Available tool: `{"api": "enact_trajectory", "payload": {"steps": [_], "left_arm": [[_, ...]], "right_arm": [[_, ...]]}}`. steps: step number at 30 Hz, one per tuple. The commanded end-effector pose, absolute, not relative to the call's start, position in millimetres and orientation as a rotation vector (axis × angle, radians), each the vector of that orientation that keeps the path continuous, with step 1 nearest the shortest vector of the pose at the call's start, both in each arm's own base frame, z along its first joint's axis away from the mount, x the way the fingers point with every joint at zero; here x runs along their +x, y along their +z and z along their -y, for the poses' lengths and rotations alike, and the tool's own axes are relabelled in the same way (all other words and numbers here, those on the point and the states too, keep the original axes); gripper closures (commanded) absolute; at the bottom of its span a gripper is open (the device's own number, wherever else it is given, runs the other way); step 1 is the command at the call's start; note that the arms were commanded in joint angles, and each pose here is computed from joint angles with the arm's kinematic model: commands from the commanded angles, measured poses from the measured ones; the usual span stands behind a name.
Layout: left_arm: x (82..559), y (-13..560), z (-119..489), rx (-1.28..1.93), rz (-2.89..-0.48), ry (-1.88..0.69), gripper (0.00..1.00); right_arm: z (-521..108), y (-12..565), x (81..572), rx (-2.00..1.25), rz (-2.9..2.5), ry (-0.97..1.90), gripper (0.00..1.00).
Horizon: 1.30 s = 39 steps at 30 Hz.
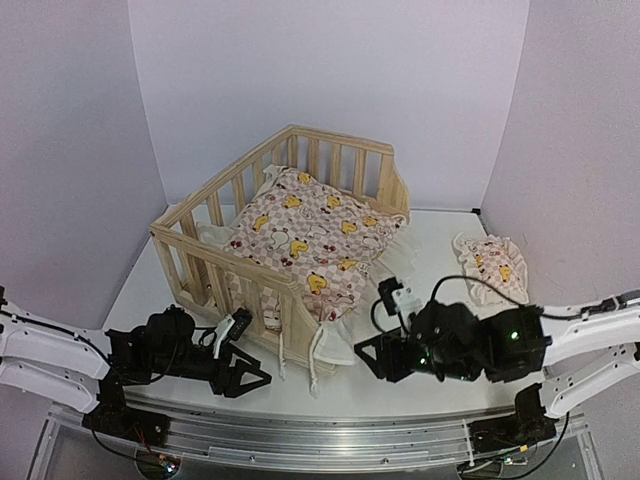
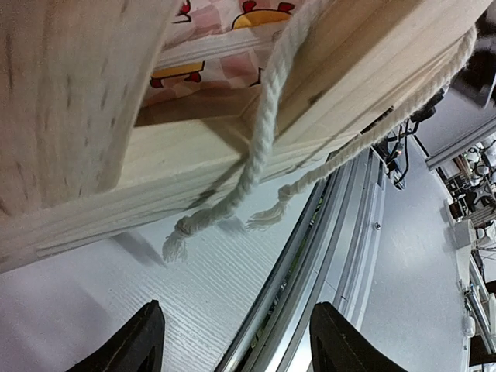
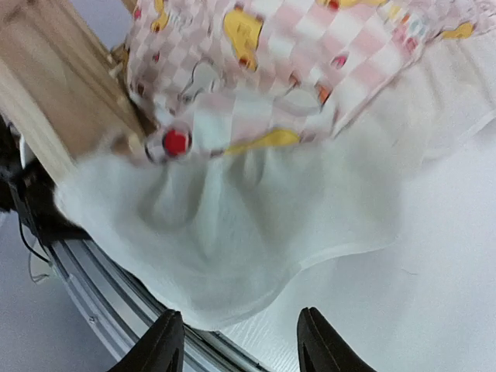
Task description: Set up the pet bed
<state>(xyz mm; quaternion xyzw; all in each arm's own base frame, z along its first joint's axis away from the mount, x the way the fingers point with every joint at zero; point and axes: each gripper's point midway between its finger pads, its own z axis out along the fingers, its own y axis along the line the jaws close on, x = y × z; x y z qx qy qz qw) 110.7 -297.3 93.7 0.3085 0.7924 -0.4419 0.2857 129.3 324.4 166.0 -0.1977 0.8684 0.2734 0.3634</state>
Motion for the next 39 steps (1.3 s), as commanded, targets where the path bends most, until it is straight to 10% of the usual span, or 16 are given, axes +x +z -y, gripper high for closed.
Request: {"api": "enact_trajectory", "payload": {"steps": [1, 31, 39], "left_arm": [[132, 102, 307, 0.637, -2.088, -1.223, 0.34], [134, 110, 310, 0.697, -1.978, -1.213, 0.41], [59, 150, 309, 1.466, -1.275, -1.152, 0.44]], "right_arm": [[-374, 173, 108, -0.622, -1.927, 0.935, 0.48], [-405, 83, 151, -0.373, -1.633, 0.664, 0.56], [-399, 72, 163, -0.310, -1.677, 0.706, 0.95]]}}
